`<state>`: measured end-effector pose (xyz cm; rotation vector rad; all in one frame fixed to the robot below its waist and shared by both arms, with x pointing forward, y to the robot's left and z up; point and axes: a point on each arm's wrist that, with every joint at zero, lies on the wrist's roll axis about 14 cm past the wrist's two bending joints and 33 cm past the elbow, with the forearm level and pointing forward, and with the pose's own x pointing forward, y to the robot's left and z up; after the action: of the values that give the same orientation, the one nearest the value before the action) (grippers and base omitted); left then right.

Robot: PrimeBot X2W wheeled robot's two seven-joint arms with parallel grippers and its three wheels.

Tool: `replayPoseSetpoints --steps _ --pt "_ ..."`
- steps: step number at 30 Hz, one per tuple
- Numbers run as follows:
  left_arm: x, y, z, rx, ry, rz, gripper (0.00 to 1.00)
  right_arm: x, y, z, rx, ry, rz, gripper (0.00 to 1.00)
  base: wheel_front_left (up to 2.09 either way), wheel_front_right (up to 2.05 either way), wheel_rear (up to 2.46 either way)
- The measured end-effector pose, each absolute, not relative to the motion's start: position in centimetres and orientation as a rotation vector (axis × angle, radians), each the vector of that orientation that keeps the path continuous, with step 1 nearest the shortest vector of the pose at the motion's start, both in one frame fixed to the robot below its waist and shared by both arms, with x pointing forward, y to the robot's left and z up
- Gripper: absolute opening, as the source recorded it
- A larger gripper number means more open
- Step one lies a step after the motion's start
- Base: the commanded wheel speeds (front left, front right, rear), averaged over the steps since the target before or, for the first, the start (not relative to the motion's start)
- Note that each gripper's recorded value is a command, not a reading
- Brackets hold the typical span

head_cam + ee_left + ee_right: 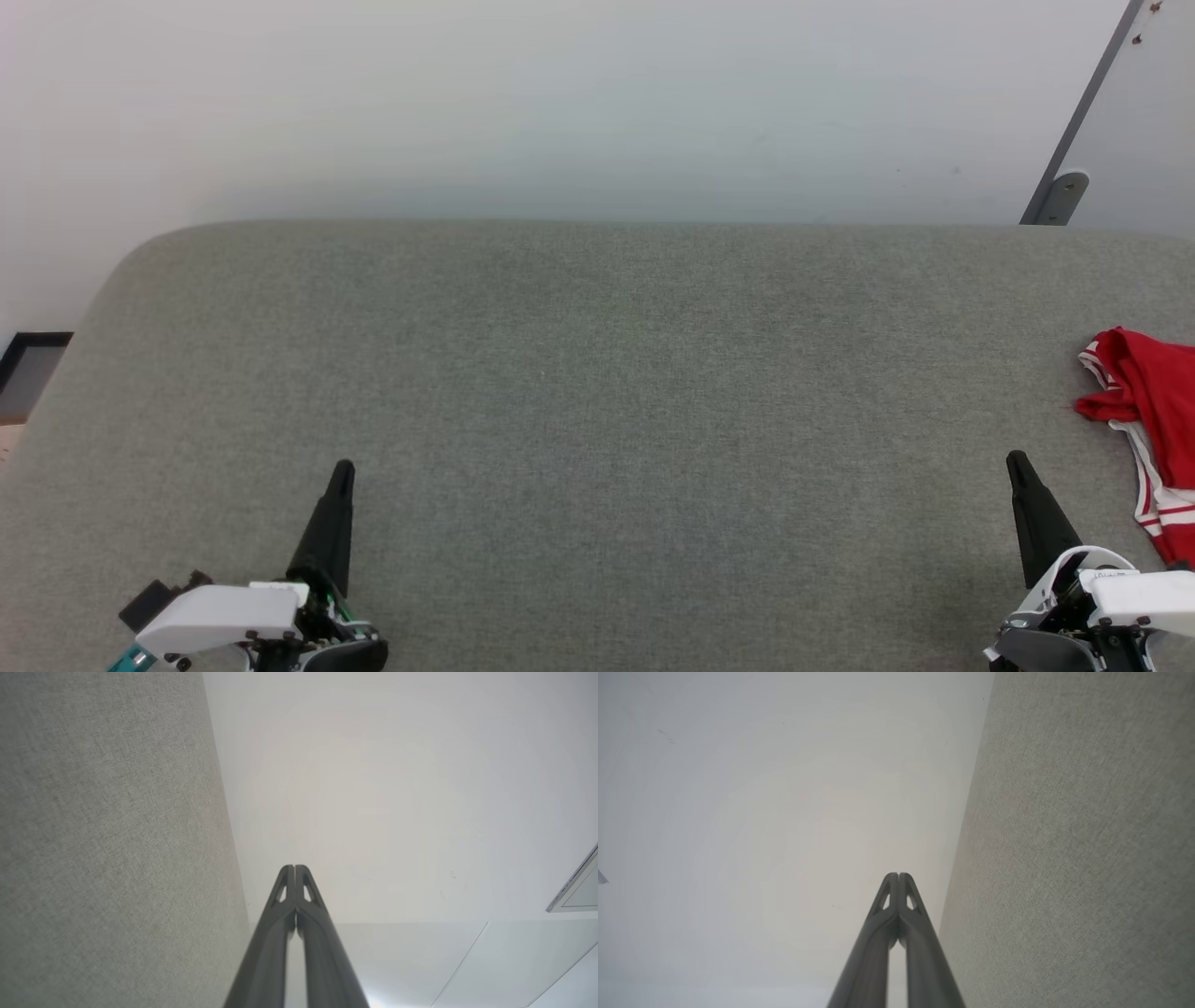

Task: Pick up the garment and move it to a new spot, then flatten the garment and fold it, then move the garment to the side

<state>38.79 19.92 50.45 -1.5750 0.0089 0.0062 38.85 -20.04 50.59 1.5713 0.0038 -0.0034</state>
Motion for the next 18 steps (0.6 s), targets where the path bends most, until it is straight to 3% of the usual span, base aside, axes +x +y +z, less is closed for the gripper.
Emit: replayPoseSetpoints --steps 18 --pt "38.79 19.92 50.45 -1.575 0.009 0.006 0.0 38.86 -20.04 50.59 1.571 0.004 -0.003 0.0 0.0 0.0 0.0"
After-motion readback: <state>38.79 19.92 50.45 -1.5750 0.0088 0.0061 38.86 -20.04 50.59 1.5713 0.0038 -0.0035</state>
